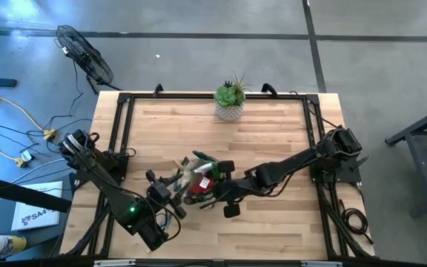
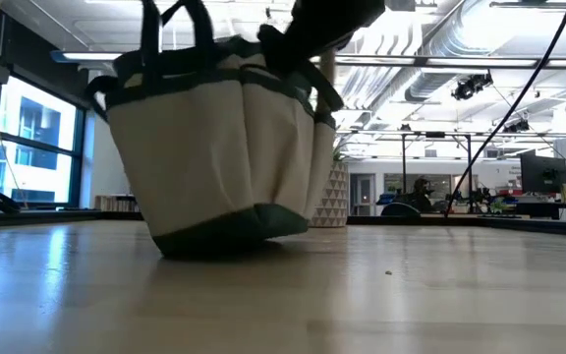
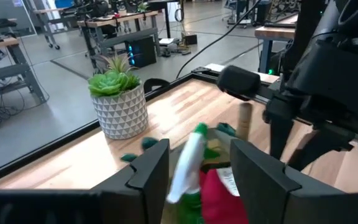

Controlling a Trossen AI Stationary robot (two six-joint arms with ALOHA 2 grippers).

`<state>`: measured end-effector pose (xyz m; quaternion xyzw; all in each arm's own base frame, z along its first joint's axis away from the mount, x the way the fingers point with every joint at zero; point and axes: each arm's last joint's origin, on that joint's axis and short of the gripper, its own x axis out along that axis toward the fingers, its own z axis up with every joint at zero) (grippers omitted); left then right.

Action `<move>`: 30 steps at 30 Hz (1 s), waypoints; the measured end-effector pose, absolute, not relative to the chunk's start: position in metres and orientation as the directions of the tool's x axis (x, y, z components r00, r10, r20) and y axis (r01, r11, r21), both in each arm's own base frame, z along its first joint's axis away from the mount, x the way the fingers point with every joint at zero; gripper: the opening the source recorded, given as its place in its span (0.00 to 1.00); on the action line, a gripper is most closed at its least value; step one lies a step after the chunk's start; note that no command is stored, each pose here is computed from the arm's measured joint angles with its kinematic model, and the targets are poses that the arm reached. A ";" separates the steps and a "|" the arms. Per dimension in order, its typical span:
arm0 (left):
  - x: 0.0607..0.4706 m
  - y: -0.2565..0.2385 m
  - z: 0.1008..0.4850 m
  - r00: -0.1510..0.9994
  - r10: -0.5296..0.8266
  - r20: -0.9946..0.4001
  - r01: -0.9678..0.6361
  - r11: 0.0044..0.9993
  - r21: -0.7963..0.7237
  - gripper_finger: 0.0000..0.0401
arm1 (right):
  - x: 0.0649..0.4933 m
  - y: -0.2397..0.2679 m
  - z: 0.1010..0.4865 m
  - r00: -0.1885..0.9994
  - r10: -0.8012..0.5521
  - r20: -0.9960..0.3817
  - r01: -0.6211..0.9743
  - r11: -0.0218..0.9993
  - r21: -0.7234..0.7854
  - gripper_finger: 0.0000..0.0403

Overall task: Pick & Place Garden tools in Gardening bag
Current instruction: Put the trowel into the gardening bag

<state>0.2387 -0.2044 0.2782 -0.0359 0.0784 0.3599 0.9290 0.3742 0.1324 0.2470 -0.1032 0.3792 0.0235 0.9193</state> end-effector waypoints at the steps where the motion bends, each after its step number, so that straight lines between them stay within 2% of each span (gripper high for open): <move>1: 0.239 -0.204 0.278 0.729 0.663 -0.171 -0.674 0.738 -0.010 0.41 | 0.373 0.133 0.246 0.702 -0.025 -0.712 -0.128 0.979 -0.161 0.04; 9: 0.239 -0.204 0.278 0.729 0.662 -0.175 -0.673 0.739 -0.006 0.41 | 0.367 0.145 0.244 0.667 0.041 -0.744 -0.187 0.976 -0.114 0.04; 15: 0.238 -0.204 0.277 0.727 0.659 -0.192 -0.671 0.742 0.003 0.41 | 0.360 0.157 0.243 0.657 0.060 -0.752 -0.269 0.950 -0.159 0.08; 22: 0.238 -0.204 0.277 0.727 0.658 -0.198 -0.670 0.742 0.007 0.41 | 0.359 0.160 0.243 0.652 0.080 -0.754 -0.259 0.958 -0.123 0.26; 30: 0.238 -0.204 0.277 0.727 0.658 -0.198 -0.670 0.742 0.007 0.41 | 0.360 0.158 0.243 0.671 0.015 -0.741 -0.161 0.979 -0.126 0.58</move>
